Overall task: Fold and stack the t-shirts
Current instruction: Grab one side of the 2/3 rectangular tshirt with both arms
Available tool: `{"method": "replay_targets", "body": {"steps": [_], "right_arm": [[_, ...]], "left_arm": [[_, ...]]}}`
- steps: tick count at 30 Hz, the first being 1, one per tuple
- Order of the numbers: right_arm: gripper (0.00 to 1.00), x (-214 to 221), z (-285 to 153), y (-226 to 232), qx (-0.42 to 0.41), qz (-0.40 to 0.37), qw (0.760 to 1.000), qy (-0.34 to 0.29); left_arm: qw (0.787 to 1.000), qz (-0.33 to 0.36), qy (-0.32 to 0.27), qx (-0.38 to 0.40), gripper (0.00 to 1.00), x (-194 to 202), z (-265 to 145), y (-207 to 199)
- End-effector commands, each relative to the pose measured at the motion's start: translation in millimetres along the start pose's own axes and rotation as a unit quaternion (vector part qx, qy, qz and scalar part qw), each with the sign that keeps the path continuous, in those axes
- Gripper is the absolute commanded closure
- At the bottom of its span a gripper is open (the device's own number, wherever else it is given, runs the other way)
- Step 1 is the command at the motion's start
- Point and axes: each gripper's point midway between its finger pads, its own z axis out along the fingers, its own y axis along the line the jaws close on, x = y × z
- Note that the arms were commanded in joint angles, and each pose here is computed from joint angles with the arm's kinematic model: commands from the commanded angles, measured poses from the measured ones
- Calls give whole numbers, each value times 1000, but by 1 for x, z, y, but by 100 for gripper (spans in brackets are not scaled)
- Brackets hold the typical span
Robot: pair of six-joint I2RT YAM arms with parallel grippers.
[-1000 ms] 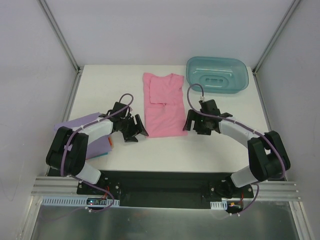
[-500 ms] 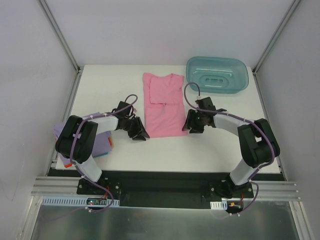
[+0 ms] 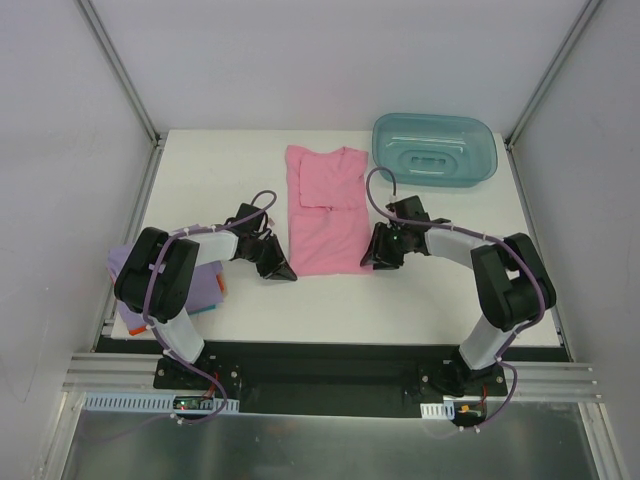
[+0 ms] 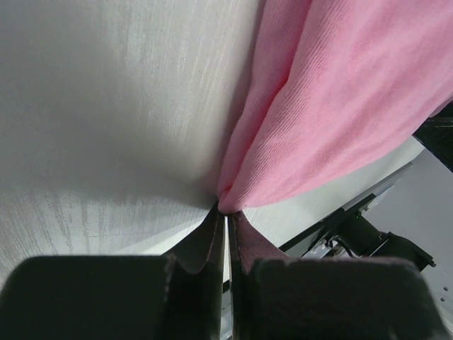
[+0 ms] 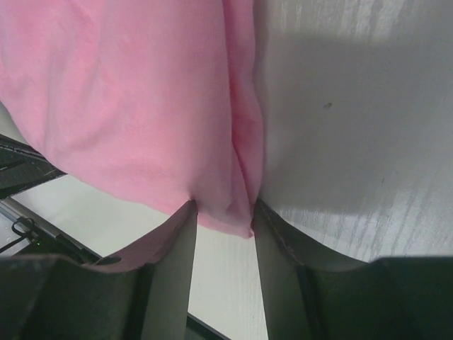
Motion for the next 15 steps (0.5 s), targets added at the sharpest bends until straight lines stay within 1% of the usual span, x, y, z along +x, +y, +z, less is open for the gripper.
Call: {"method": "replay_targets", "body": {"steps": [1,6,12,14,15], "right_arm": [[58,24,-7,-21,42,2,999,34],[57,28,-12,-22,42,1,999,34],[56,31,-12,-20,34,-3,998,43],[60,29,-9,-21,37,-2,998,42],[64,29,-8,-22,39,-1,998,43]], "left_arm": [[999,9,-13,-50,100,0,7,23],[998,17,-21,-54,100,-1,4,25],[998,33,-32,-44,100,-2,-1,18],[998,38,-37,-40,100,-3,-2,14],[998,38,-37,-38,100,-3,-3,13]]}}
